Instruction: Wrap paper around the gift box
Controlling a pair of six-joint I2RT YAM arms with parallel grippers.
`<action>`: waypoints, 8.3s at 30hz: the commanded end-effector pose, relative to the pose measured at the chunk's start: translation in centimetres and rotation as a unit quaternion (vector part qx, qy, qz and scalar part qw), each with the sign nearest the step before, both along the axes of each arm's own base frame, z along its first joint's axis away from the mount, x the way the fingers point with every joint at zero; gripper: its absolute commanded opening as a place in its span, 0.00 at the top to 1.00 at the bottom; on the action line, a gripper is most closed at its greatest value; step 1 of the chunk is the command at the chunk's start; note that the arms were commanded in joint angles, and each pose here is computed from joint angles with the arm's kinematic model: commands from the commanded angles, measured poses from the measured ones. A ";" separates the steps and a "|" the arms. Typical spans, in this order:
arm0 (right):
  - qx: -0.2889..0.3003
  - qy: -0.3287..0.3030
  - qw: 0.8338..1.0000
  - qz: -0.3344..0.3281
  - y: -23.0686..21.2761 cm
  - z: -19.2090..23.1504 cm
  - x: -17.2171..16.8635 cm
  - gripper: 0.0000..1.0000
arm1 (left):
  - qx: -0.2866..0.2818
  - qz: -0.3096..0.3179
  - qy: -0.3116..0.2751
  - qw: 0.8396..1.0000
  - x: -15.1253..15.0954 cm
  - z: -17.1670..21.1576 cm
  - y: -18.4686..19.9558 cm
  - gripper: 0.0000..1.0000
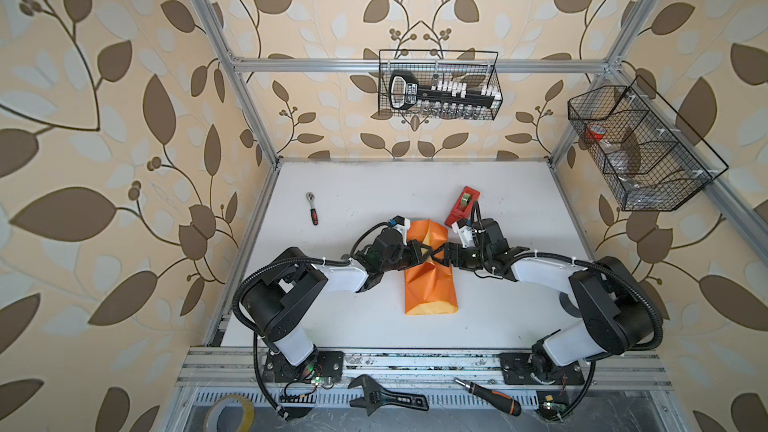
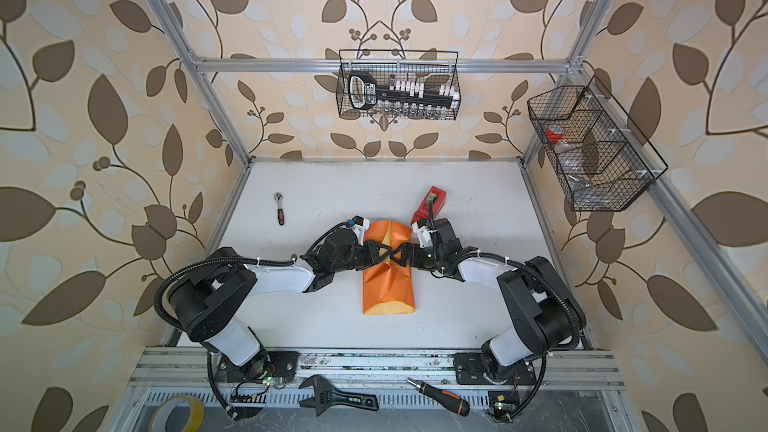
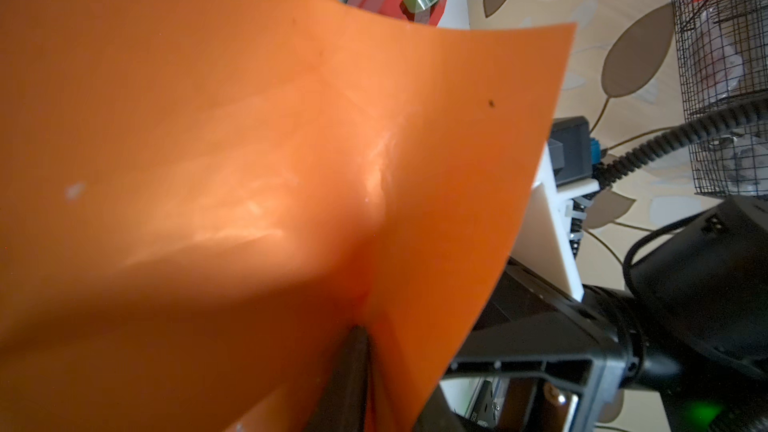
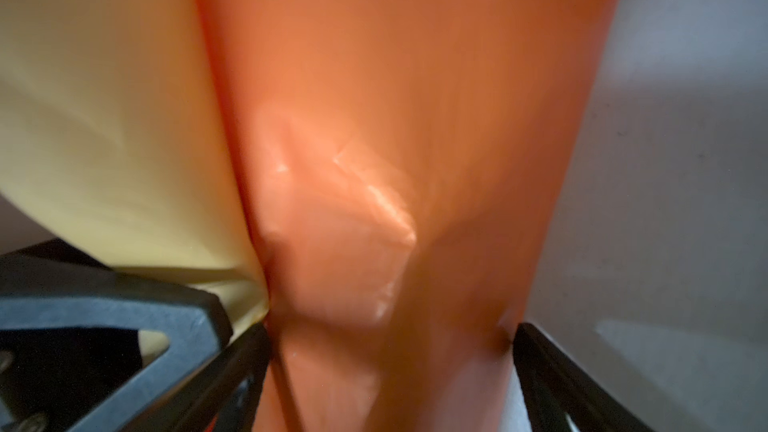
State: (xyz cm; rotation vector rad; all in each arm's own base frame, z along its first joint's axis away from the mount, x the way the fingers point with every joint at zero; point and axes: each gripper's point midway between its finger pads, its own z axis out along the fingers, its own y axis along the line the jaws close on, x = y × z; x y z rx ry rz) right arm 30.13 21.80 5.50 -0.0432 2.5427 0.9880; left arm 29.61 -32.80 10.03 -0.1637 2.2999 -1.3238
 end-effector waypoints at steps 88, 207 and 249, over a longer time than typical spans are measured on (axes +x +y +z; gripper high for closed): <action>-0.039 0.021 0.999 -0.017 -4.0 -1.0 -2.5 0.12 | 0.212 -0.055 0.096 0.971 -2.6 -5.2 7.4 0.16; 0.064 0.006 0.970 -0.235 -7.9 1.6 16.6 0.67 | 0.256 -0.087 0.139 0.953 -3.4 -7.7 8.5 0.16; 0.227 0.010 0.936 -0.270 -7.8 4.8 17.5 1.00 | 0.259 -0.086 0.140 0.952 -3.4 -8.1 8.6 0.16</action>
